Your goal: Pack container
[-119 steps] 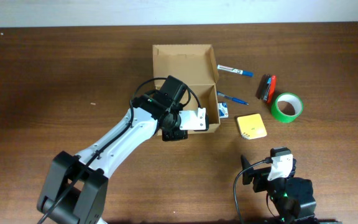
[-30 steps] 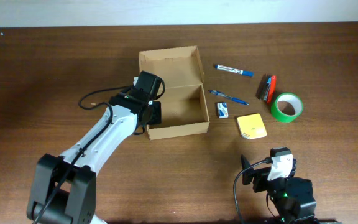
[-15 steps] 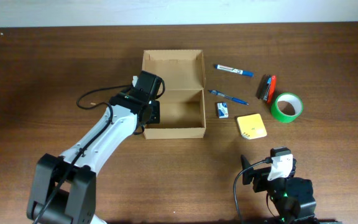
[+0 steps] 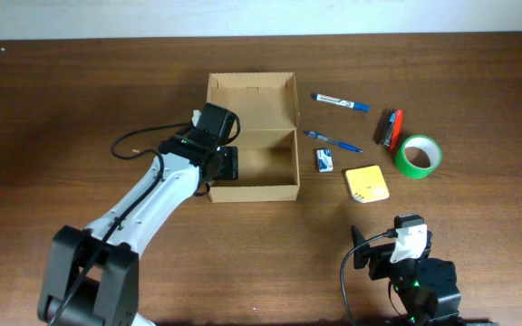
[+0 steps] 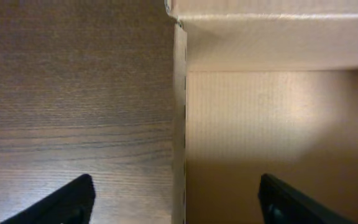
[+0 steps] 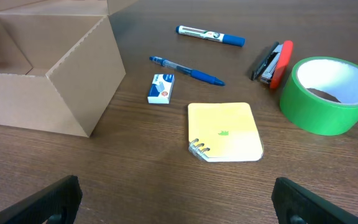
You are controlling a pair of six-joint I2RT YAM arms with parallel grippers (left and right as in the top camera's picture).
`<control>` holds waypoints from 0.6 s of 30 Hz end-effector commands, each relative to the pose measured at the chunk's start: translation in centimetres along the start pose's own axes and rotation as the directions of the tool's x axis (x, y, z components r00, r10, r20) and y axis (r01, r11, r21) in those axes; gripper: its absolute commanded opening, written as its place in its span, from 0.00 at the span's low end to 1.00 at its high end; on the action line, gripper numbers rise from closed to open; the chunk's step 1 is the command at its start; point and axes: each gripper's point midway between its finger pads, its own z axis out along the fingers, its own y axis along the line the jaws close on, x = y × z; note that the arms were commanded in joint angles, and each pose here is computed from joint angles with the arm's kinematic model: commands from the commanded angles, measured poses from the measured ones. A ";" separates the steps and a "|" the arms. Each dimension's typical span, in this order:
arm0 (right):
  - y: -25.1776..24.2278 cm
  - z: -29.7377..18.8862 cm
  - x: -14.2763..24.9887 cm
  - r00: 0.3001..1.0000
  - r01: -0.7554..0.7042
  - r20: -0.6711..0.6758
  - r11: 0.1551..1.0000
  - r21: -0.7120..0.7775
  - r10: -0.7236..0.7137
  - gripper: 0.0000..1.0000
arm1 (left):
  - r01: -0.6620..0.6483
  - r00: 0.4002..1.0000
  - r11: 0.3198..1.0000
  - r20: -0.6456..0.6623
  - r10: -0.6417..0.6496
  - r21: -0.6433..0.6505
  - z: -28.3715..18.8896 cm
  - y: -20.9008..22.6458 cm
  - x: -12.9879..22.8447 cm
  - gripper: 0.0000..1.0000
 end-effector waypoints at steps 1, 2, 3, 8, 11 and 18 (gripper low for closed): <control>-0.2 0.1 0.0 1.000 0.000 0.008 1.000 0.011 -0.001 0.99 | 0.025 0.992 0.999 0.124 -0.030 0.040 -4.8 0.3 -2.4 0.87; -0.2 0.1 0.0 1.000 0.000 0.008 1.000 0.011 -0.001 0.99 | 0.011 0.989 0.999 0.148 -0.018 0.048 -5.9 0.4 -2.7 0.92; -0.2 0.1 0.0 1.000 0.000 0.008 1.000 0.011 -0.001 0.99 | -0.011 0.986 0.999 0.169 0.002 0.051 -7.0 0.6 -2.8 0.96; -0.2 0.1 0.0 1.000 0.000 0.008 1.000 0.011 -0.001 0.99 | -0.155 0.949 0.987 0.284 0.136 0.045 -12.6 1.7 -3.0 1.00; -0.2 0.1 0.0 1.000 0.000 0.008 1.000 0.011 -0.001 0.99 | -0.236 0.907 0.970 0.370 0.199 0.055 -16.3 2.0 -2.8 1.00; -0.2 0.1 0.0 1.000 0.000 0.008 1.000 0.011 -0.001 0.99 | -0.321 0.891 0.942 0.366 0.267 0.095 -21.1 3.7 2.5 1.00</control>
